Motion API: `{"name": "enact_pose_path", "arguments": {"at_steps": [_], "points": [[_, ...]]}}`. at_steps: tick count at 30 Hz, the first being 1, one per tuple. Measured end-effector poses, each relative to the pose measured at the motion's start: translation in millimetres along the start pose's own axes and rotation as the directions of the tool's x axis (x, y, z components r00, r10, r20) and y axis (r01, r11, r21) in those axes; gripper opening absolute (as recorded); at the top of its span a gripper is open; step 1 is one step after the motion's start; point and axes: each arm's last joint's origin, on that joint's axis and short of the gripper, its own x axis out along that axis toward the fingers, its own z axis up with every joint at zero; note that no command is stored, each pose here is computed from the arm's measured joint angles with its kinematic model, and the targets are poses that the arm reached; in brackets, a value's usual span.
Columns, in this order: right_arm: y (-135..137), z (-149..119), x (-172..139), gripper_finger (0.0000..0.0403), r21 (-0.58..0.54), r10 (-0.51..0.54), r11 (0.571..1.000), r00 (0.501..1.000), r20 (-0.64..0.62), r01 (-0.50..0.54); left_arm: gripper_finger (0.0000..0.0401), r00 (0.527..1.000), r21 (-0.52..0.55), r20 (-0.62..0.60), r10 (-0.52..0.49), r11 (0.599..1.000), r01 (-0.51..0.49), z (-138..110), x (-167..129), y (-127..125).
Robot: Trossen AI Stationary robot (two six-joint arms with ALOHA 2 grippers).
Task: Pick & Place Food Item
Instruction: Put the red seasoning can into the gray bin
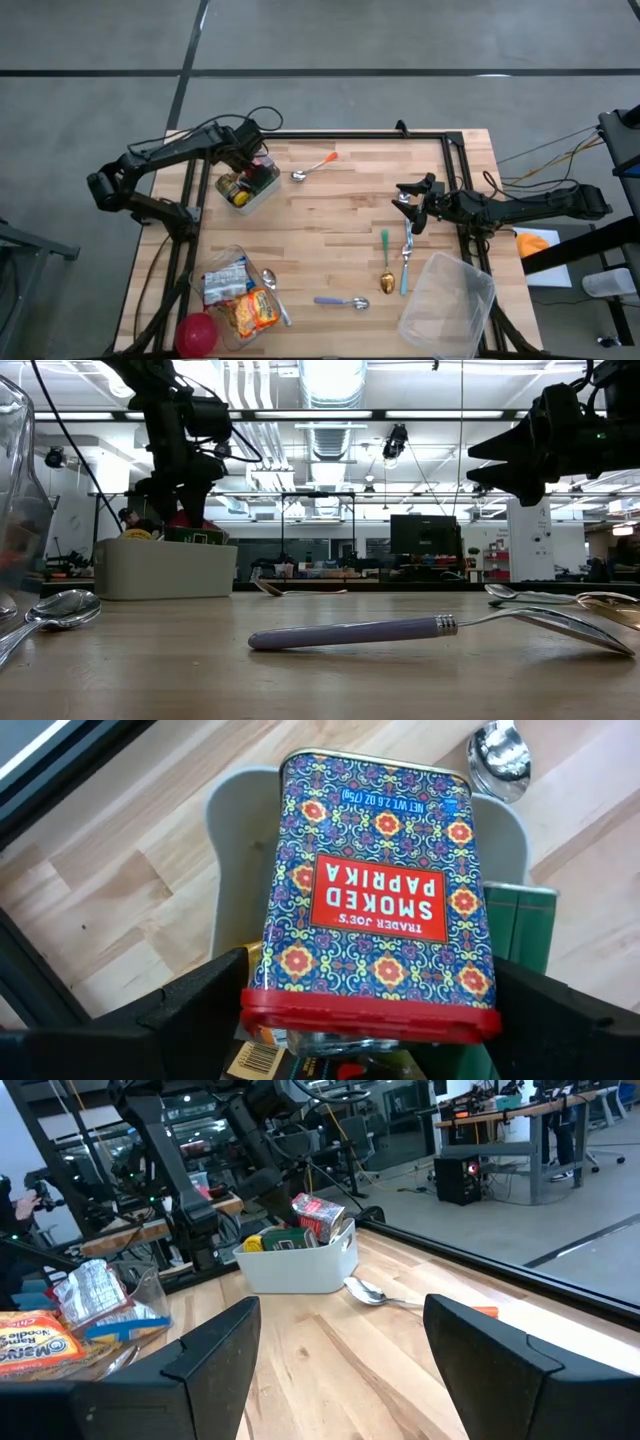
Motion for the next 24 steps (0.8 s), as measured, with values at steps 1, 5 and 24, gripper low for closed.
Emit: {"name": "enact_pose_path", "arguments": {"at_steps": [1, 5, 24], "points": [[0.0, 0.0, 0.0, 0.0276, 0.0, 0.0, 1.0, 1.0, 0.0, 0.0, 0.0354, 1.0, 0.009, -0.004, 0.001, 1.0, -0.001, -0.4, 0.1, 0.1], [0.0, 0.0, 0.0, 0.0276, 0.0, 0.0, 1.0, 1.0, 0.0, 0.0, 0.0354, 1.0, 0.014, -0.006, 0.001, 1.0, -0.001, -0.6, 0.0, 0.1], [0.0, 0.0, 0.0, 0.0276, 0.0, 0.0, 1.0, 1.0, 0.0, 0.0, 0.0354, 1.0, 0.026, -0.006, -0.003, 1.0, 0.003, -0.5, 0.0, -0.1]]}}
